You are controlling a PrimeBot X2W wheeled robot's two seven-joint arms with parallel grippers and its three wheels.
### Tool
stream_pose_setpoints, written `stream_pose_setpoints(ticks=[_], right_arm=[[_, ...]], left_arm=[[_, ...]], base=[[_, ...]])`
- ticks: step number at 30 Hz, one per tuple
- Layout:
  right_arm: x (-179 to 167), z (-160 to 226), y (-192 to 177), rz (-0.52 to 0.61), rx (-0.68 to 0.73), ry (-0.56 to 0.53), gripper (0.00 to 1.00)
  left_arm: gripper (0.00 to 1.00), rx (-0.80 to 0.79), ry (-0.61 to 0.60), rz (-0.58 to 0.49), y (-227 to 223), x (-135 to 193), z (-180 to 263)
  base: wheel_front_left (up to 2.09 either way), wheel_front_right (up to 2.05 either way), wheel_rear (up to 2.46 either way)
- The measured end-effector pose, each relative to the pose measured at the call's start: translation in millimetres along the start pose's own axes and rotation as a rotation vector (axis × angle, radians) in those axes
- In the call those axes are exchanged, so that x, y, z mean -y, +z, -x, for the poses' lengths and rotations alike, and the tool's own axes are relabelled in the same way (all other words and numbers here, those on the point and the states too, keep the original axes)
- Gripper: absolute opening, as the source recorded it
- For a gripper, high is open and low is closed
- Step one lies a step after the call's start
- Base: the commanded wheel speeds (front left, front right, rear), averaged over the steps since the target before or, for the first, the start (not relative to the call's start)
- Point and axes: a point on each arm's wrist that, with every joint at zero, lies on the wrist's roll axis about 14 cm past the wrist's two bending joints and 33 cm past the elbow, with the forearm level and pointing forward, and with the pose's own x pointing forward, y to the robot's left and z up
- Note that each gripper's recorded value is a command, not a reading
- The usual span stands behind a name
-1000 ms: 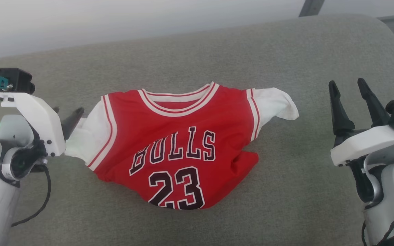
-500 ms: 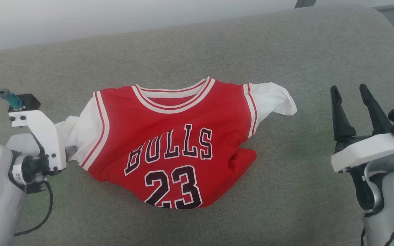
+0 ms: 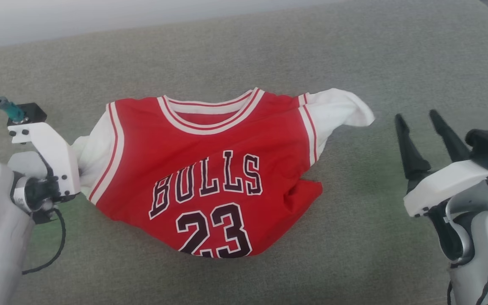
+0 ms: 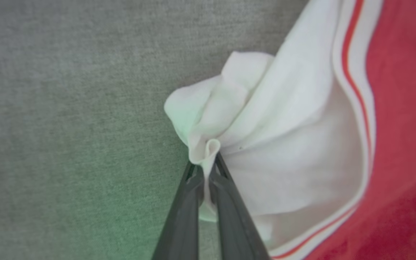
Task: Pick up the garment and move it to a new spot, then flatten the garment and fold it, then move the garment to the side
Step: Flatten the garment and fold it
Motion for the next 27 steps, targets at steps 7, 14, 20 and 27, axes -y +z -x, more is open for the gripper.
stream_pose_setpoints(ticks=[7,14,20,27], right_arm=[[-6,-15,-30,0.007,-0.194,0.043,1.0],[-25,-44,-46,0.017,-0.359,0.123,1.0],[-42,-67,-73,0.032,-0.558,0.182,1.0],[-48,-76,-106,0.025,-0.766,0.19,1.0]], left_arm=[[0.0,0.015,-0.01,0.024,3,-2,-1],[0.0,0.045,-0.018,0.04,5,-4,4],[0.0,0.078,-0.025,0.054,9,-7,4],[0.0,0.102,-0.034,0.064,12,-9,1]], base=[[0.0,0.0,0.0],[0.0,0.0,0.0],[0.0,0.0,0.0],[0.0,0.0,0.0]])
